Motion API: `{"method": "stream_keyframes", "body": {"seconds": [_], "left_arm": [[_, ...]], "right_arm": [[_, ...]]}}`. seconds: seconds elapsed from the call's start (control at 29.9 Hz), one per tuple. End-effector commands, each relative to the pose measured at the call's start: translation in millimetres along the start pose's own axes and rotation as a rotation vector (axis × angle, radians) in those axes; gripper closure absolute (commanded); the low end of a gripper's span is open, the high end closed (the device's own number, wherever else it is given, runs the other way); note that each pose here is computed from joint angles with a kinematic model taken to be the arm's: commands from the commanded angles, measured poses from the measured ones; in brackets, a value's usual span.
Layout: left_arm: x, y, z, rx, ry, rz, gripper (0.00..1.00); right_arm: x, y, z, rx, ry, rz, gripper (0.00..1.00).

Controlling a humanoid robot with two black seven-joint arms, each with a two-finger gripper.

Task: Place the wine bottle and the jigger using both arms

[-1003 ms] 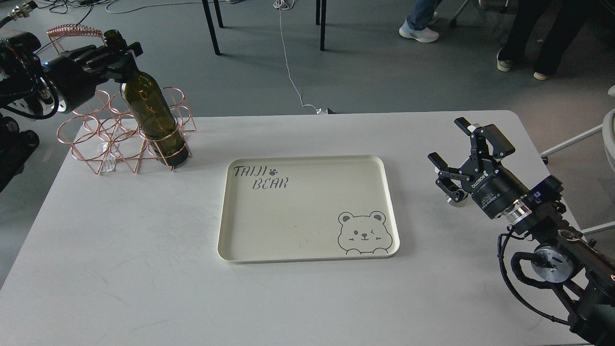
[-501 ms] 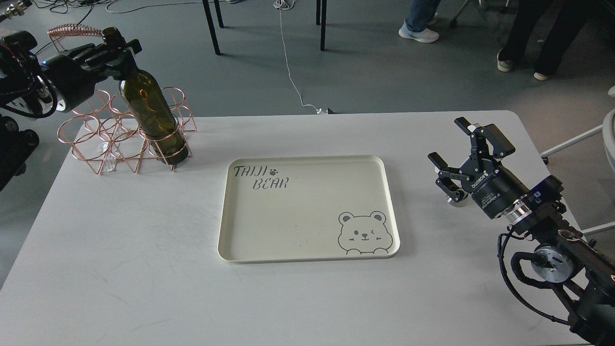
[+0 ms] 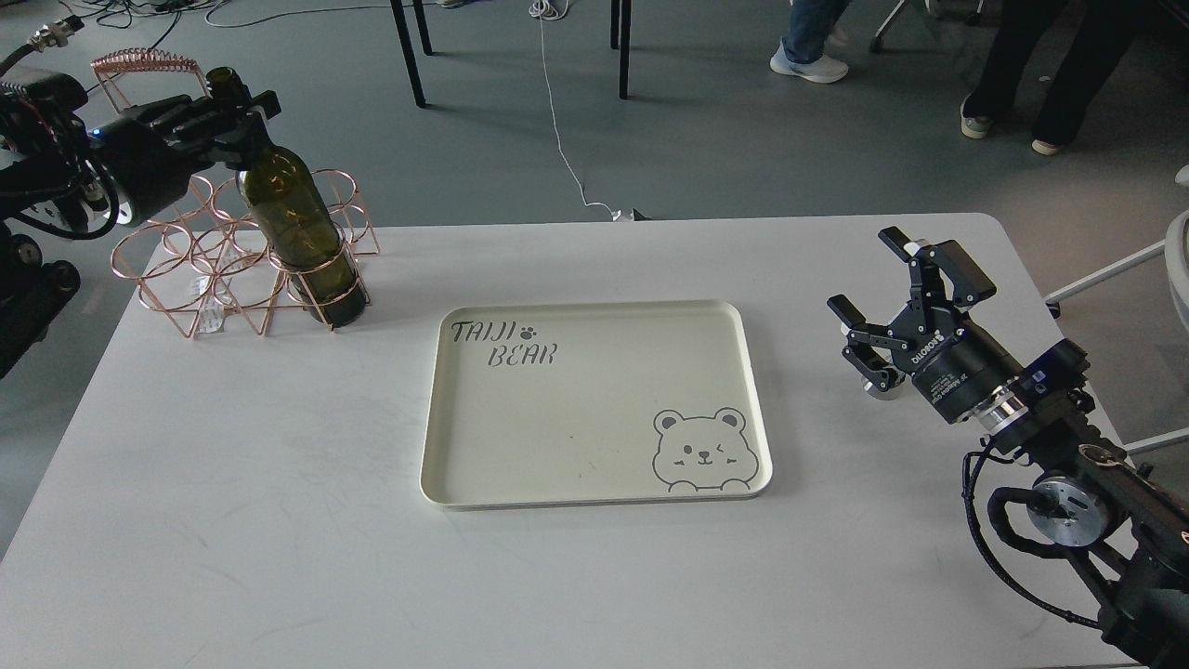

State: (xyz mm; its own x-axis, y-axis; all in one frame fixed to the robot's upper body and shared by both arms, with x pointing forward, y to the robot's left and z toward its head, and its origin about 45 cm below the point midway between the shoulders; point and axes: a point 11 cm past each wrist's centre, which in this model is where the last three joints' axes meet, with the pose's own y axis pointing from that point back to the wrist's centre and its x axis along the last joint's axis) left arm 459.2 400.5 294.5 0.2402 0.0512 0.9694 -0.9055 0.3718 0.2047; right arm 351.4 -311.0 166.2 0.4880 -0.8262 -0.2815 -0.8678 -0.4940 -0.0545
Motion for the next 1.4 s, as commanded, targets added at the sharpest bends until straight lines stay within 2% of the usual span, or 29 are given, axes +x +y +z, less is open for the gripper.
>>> {"method": "stream_keyframes", "body": {"seconds": [0.0, 0.07, 0.1, 0.17, 0.2, 0.23, 0.67, 0.87, 1.17, 1.27, 1.37], "left_arm": [[0, 0, 0, 0.0, 0.0, -0.001, 0.9], [0, 0, 0, 0.0, 0.0, -0.001, 0.89], [-1, 0, 0, 0.001, 0.002, 0.0, 0.82], [0, -1, 0, -0.001, 0.007, 0.003, 0.44], [0, -1, 1, -0.002, 0.01, 0.006, 0.15], [0, -1, 1, -0.002, 0.012, 0.007, 0.08], [4, -2, 1, -0.003, 0.011, 0.016, 0.07], [19, 2, -2, 0.003, 0.004, 0.045, 0.05], [127, 15, 18, -0.064, -0.061, 0.234, 0.03], [151, 19, 23, -0.078, -0.062, 0.285, 0.03], [164, 17, 46, -0.172, 0.071, 0.355, 0.02]], "right_arm": [[0, 0, 0, 0.0, 0.0, 0.0, 0.01], [0, 0, 0, 0.001, 0.0, -0.001, 0.01], [0, 0, 0, 0.0, 0.0, 0.0, 0.01], [0, 0, 0, 0.001, 0.0, -0.001, 0.01], [0, 0, 0, 0.001, 0.0, 0.0, 0.01], [0, 0, 0, 0.0, 0.0, 0.0, 0.01], [0, 0, 0, 0.0, 0.0, 0.0, 0.01], [0, 0, 0, 0.0, 0.0, 0.0, 0.01], [0, 0, 0, 0.001, 0.0, 0.001, 0.01], [2, -1, -3, 0.013, 0.0, 0.006, 0.01], [4, -4, -9, 0.037, -0.003, 0.014, 0.01]]}}
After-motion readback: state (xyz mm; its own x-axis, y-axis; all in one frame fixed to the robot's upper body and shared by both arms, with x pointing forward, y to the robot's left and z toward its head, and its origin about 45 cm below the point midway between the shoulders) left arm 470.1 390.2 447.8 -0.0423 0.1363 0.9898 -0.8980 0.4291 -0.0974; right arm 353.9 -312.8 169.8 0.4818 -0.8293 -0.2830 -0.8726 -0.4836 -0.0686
